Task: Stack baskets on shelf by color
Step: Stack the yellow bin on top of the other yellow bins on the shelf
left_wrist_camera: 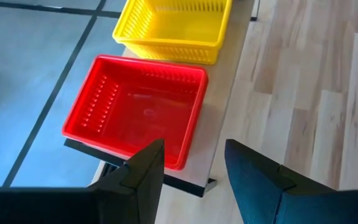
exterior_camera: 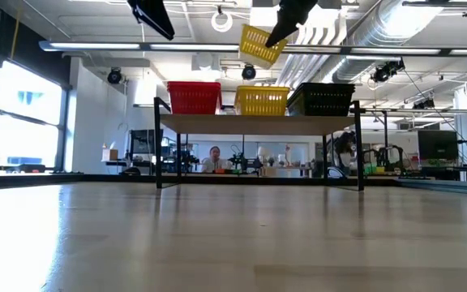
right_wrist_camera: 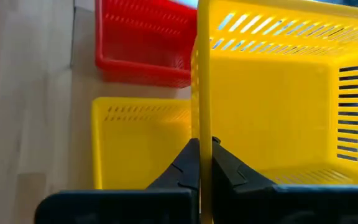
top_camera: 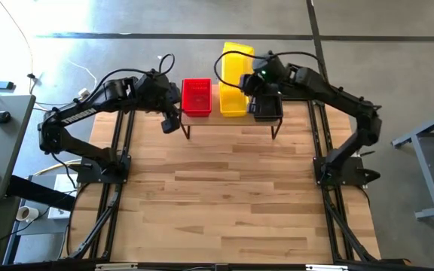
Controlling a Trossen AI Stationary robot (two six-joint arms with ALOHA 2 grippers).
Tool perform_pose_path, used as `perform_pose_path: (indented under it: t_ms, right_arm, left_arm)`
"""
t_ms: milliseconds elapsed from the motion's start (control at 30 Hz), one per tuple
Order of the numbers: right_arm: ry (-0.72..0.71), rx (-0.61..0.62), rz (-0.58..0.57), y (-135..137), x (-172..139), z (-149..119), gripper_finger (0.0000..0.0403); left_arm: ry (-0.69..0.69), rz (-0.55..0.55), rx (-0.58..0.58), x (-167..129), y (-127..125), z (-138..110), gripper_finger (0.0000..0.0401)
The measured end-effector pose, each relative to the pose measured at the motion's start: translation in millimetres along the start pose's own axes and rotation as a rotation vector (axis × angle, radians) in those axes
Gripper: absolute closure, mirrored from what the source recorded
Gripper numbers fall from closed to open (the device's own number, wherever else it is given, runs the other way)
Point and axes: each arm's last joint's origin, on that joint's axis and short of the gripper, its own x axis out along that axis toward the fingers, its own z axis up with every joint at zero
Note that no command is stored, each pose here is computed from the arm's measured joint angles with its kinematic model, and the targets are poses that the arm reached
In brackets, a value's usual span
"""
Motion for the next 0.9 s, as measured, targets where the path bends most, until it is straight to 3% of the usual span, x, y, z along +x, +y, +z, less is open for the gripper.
perform_pose_path:
  t_ms: [467, 900]
  right_arm:
    - [0.219, -0.024, 0.232, 21, 39, 4, 0.0403]
    - [0.286, -0.015, 0.260, 35, 52, 4, 0.0403]
  left_arm:
    - [0.011, 0.027, -0.031, 1, 10, -2, 0.0241]
    - [0.015, 0.033, -0.041, 2, 14, -3, 0.0241]
